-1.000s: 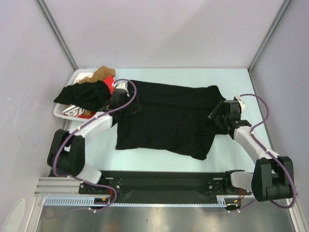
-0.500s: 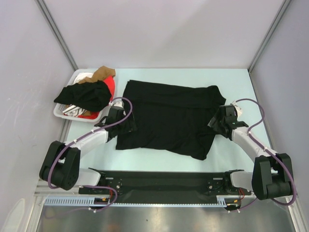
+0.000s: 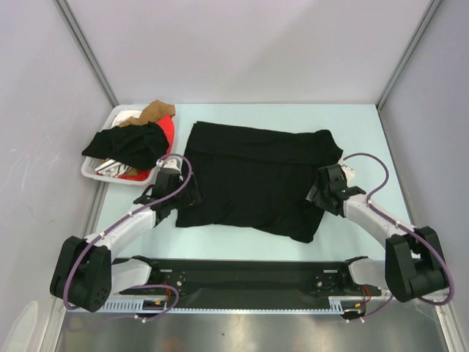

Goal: Fold and stack the tank tops
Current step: Fold the tank top

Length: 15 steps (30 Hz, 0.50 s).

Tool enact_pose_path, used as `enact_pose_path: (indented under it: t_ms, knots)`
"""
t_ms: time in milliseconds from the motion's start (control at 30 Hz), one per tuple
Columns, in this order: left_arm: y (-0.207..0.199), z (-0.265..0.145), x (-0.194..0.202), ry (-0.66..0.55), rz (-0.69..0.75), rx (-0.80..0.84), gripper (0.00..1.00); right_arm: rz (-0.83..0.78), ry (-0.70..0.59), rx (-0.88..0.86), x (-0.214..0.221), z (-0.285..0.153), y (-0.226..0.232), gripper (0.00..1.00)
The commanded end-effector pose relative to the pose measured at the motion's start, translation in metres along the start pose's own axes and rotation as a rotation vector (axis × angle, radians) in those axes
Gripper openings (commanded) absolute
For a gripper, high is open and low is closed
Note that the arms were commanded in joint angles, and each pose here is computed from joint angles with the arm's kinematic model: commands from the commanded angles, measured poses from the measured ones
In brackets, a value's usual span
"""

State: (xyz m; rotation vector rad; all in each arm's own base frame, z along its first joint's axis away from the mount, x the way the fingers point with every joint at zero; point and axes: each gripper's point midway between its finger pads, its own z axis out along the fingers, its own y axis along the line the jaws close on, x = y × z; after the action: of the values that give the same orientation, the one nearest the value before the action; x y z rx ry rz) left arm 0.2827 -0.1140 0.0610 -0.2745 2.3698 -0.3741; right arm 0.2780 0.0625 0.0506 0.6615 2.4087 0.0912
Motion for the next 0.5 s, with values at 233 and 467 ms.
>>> enact_pose_path:
  t_ms: [233, 467]
  knots:
    - [0.01, -0.011, -0.002, -0.037, -0.023, -0.005, 0.88, 0.082, -0.101, 0.179, -0.037, 0.017, -0.038, 0.24]
    - [0.009, 0.002, 0.01, 0.011, -0.035, 0.008, 0.88, 0.244, -0.202, 0.264, -0.053, -0.009, -0.086, 0.28]
